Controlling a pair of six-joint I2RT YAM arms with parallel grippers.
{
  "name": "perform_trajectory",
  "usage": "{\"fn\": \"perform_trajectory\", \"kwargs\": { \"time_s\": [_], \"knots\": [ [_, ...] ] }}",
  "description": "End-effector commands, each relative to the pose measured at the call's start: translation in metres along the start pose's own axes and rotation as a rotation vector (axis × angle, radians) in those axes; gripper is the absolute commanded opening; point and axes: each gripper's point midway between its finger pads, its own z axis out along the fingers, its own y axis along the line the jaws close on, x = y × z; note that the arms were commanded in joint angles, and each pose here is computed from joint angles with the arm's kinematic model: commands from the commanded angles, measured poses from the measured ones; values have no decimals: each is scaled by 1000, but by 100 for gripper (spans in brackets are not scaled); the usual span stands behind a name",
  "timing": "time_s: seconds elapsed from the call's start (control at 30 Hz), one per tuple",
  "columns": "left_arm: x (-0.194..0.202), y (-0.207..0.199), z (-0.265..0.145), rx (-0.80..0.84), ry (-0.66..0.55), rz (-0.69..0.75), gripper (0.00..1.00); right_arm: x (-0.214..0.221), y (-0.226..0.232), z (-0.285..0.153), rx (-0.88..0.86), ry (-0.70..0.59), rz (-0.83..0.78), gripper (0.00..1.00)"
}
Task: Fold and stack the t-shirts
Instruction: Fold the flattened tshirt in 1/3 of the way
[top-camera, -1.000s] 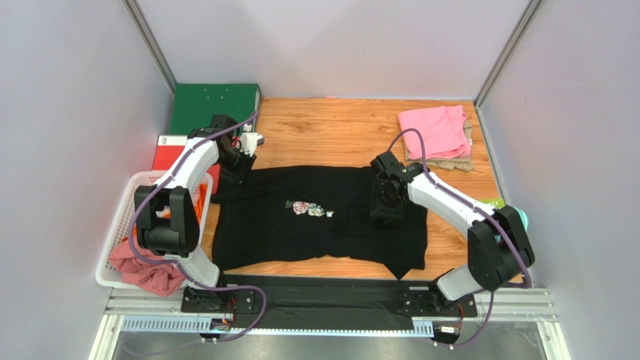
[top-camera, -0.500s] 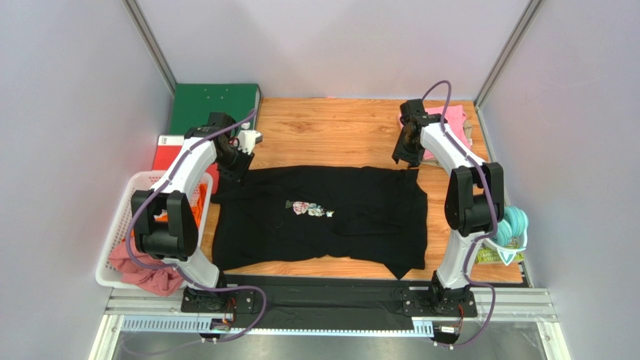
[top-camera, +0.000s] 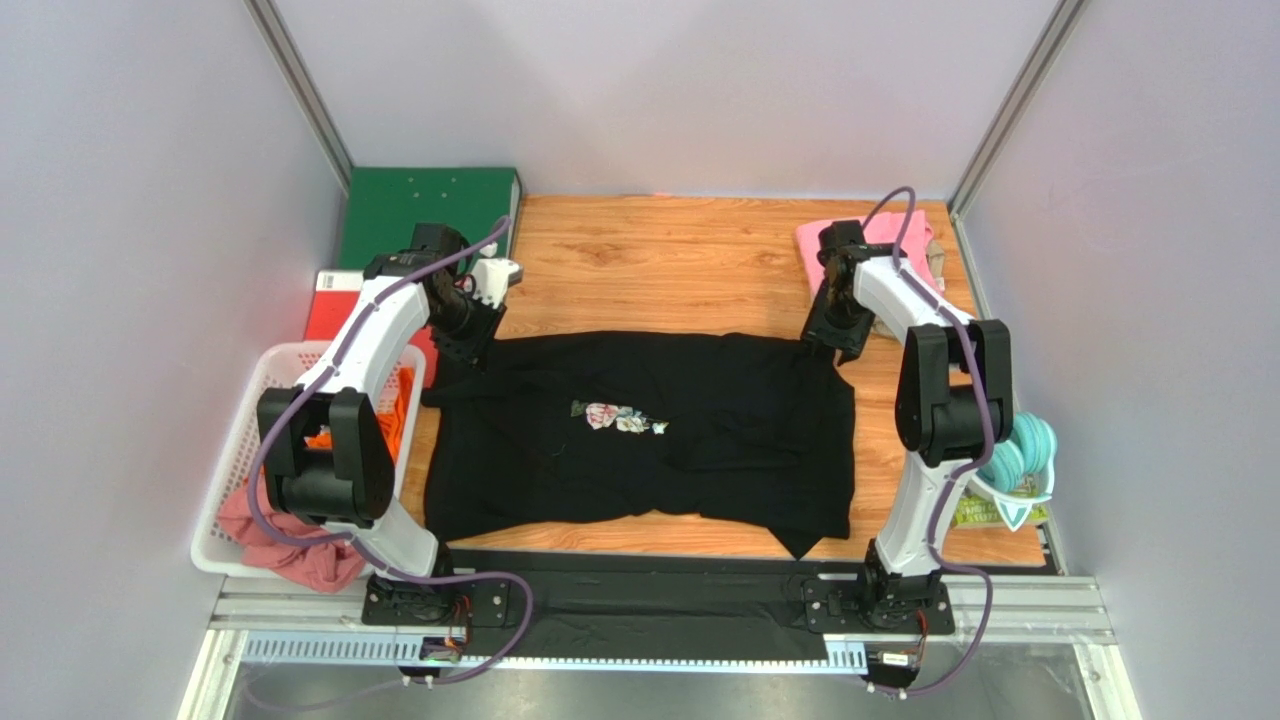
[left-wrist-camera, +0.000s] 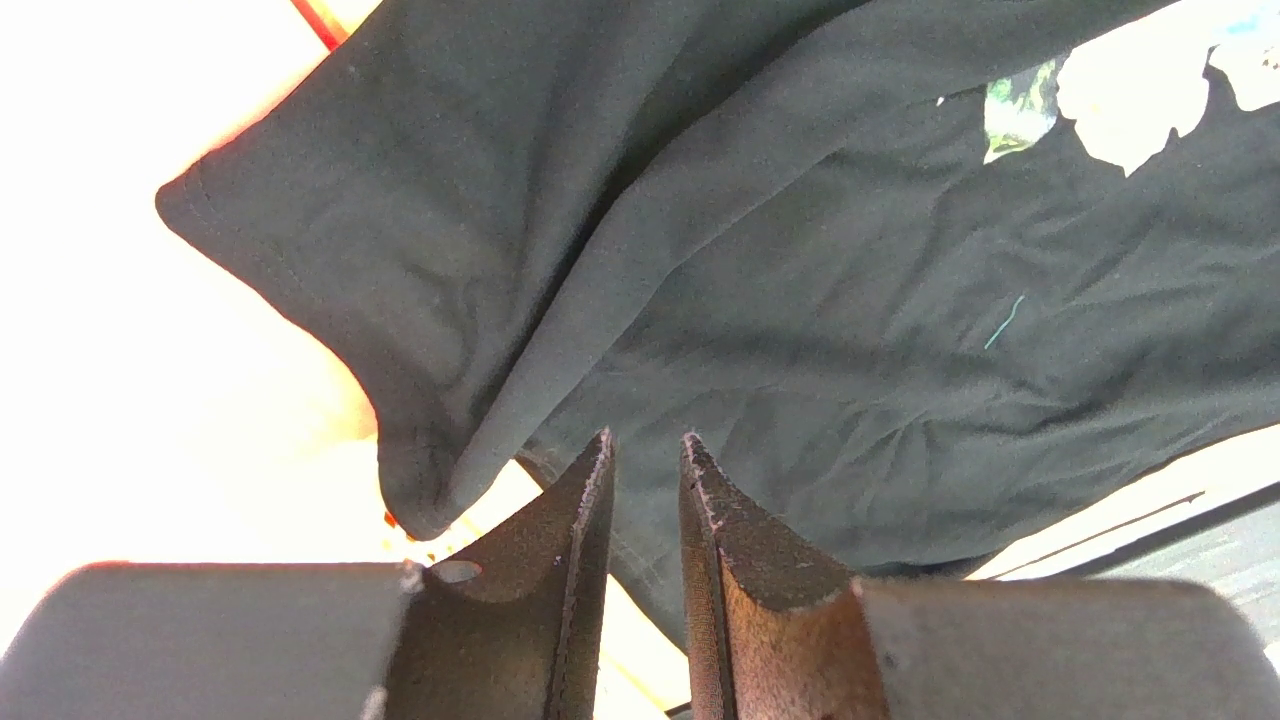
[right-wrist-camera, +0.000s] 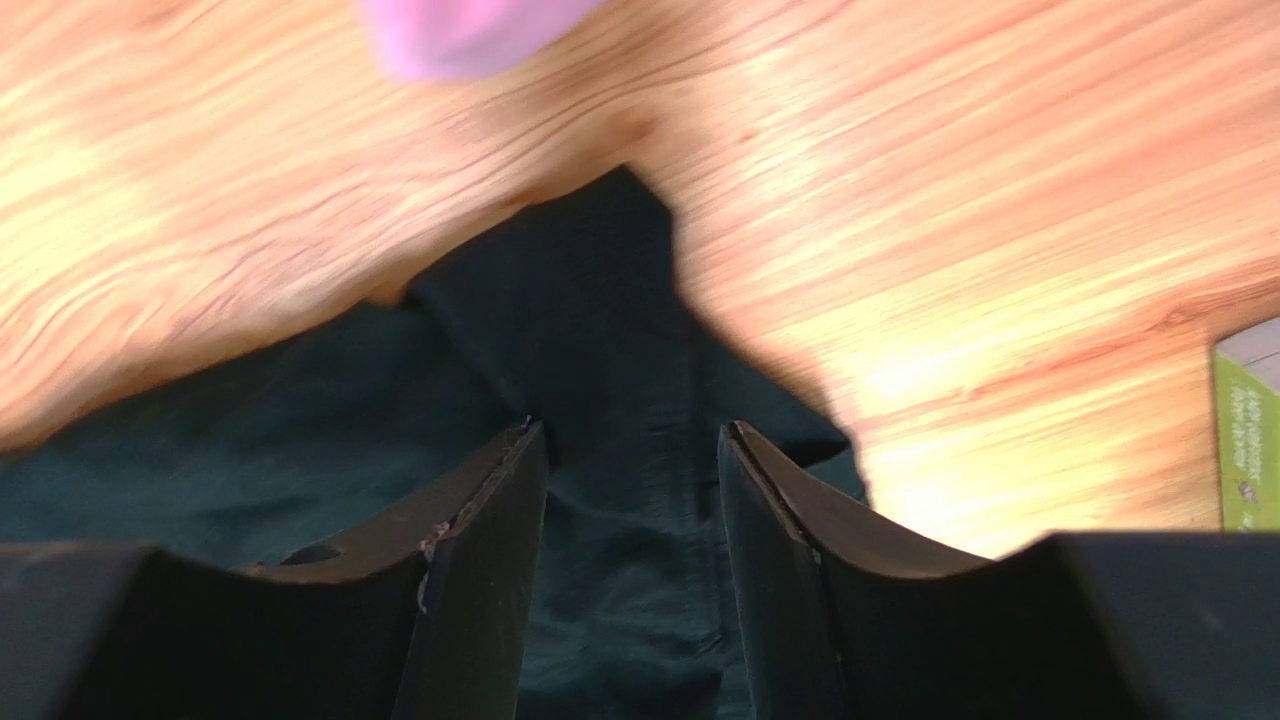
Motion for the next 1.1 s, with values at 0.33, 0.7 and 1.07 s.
{"fn": "perform_trajectory", "kwargs": {
  "time_s": [0.33,0.7,1.07],
  "knots": [
    [-1,0,-10,-12,-30,25,29,-1,18,17,-234,97,111,51],
    [4,0,-7,-7,-14,27,29,-31,17,12,-264,23,152,2],
    [8,6,2,-34,-3,8,29,-97,-2,-4,-195,-85,201,0]
  ]
}}
